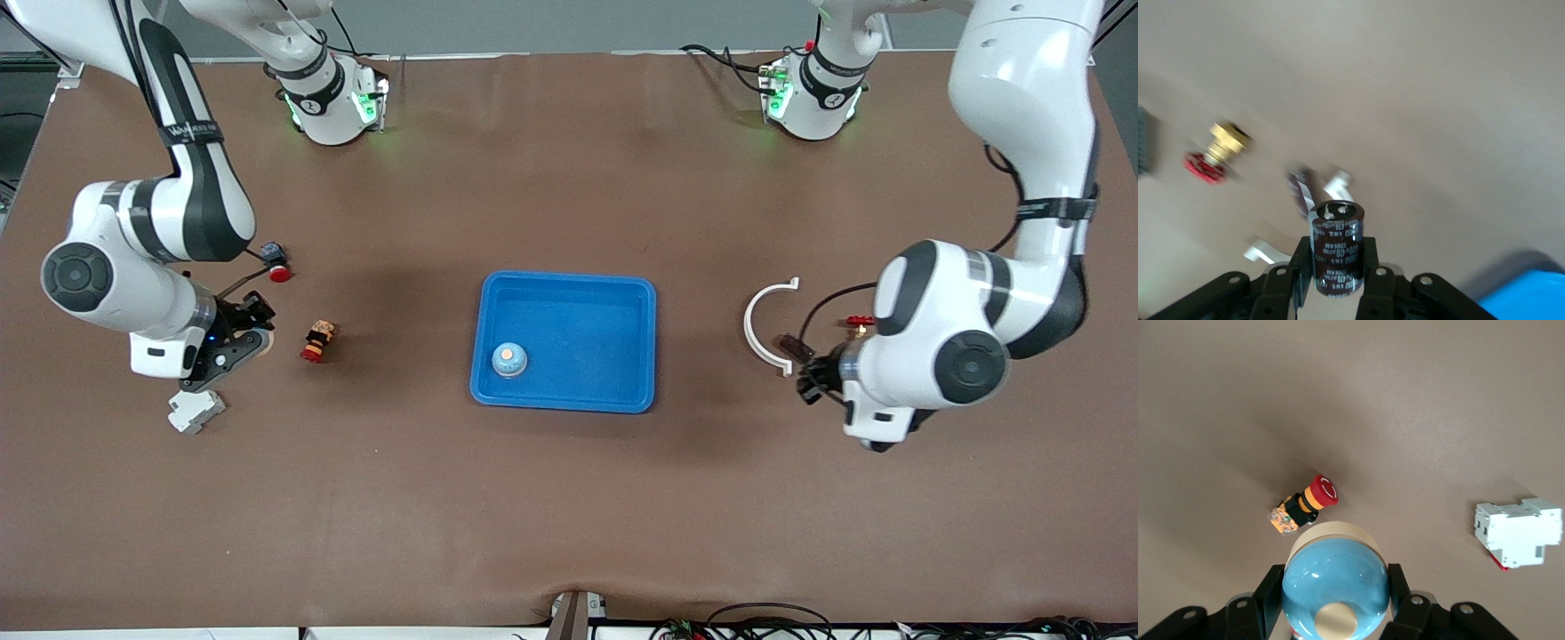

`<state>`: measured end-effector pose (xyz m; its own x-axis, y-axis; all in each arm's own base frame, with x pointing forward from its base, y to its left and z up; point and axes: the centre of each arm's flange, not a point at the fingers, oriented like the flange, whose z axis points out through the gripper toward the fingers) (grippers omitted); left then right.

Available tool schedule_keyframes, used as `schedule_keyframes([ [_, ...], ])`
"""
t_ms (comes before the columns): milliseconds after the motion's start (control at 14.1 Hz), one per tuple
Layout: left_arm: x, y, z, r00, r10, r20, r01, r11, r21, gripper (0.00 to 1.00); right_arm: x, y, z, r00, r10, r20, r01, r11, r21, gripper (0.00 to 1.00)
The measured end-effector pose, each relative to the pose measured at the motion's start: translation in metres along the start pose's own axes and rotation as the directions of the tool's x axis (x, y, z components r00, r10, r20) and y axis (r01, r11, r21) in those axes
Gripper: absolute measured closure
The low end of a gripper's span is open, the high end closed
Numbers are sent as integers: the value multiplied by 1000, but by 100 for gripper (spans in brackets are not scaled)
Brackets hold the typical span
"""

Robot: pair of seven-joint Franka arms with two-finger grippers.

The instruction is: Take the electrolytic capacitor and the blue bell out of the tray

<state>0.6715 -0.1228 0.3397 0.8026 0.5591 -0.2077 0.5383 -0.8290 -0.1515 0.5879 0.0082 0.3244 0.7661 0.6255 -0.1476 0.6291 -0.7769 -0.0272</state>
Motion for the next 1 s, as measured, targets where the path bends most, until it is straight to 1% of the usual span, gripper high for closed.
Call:
schedule_keyframes([
  [142,21,-31,20,999,55,-2,-54,996,68,67,-4,0,11,999,-22,26,22,1000,-17,33],
  [284,39,-60,40,993,110,33,-112,989,97,67,-8,5,16,999,-28,43,30,999,-30,33],
  [498,75,-121,62,975,201,93,-209,975,80,67,-15,11,30,996,-41,74,43,998,-35,33],
  [569,87,-141,72,972,214,95,-220,973,63,67,-15,12,38,996,-46,78,49,998,-39,33],
  [640,95,-156,84,971,223,90,-228,973,45,67,-15,11,47,996,-50,73,53,998,-42,33],
  [782,100,-171,108,967,242,85,-245,969,28,67,-17,9,64,997,-53,62,56,997,-45,33],
  [995,97,-173,129,960,274,56,-277,959,59,67,-21,5,79,998,-60,33,62,996,-59,33],
])
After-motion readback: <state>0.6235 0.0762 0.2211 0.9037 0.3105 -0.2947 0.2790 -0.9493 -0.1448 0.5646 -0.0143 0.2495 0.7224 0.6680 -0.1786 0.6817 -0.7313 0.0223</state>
